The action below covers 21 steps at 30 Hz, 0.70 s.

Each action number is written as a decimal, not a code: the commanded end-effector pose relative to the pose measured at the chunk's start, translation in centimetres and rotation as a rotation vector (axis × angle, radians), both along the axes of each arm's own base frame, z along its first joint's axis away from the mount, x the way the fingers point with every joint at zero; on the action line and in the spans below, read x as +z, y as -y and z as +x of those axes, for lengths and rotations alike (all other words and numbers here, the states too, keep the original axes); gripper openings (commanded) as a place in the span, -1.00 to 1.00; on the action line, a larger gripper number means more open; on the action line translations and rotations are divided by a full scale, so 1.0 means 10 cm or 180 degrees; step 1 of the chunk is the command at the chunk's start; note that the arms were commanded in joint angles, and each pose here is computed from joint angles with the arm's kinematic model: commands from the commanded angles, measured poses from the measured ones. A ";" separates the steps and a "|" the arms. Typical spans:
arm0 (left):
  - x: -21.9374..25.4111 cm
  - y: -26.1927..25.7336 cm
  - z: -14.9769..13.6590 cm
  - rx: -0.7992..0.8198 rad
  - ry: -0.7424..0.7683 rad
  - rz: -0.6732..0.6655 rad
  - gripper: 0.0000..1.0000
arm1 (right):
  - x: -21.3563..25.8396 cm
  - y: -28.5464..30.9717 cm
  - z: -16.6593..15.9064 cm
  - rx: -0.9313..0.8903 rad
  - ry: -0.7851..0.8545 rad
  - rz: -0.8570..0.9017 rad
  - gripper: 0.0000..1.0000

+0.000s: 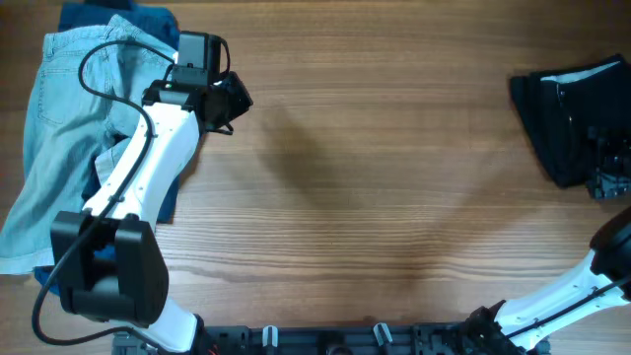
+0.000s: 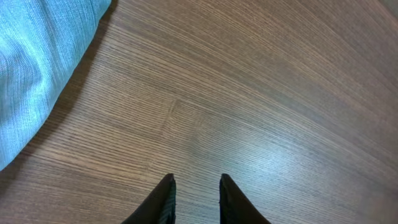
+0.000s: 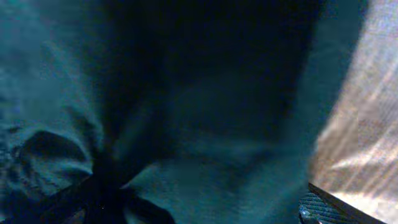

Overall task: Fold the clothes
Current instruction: 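Lower the green bundle at the table's right edge and adjust it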

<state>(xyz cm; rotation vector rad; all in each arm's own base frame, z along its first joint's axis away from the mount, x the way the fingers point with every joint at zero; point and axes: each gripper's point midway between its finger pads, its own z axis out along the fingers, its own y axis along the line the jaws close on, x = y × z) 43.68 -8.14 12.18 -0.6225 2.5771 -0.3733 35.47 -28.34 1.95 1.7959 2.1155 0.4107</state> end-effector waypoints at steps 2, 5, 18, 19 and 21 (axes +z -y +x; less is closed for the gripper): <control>0.05 -0.04 0.01 0.0059 0.0045 0.0024 -0.53 | 0.07 -0.05 0.07 0.0094 0.0131 0.0016 0.93; 0.05 -0.03 0.02 0.0059 0.0056 0.0023 -0.53 | 0.07 -0.07 0.10 0.0122 0.0136 0.0009 0.97; 0.04 -0.04 0.00 0.0058 0.0032 0.0026 -0.53 | 0.17 -0.67 0.86 0.0888 0.0318 -0.0598 0.99; 0.04 -0.04 0.00 0.0059 0.0033 0.0026 -0.53 | 0.16 -0.67 0.84 0.0879 0.0297 -0.0597 0.99; 0.04 -0.04 0.00 0.0059 0.0033 0.0026 -0.53 | 0.15 -0.65 0.80 0.0860 0.0256 -0.0567 0.99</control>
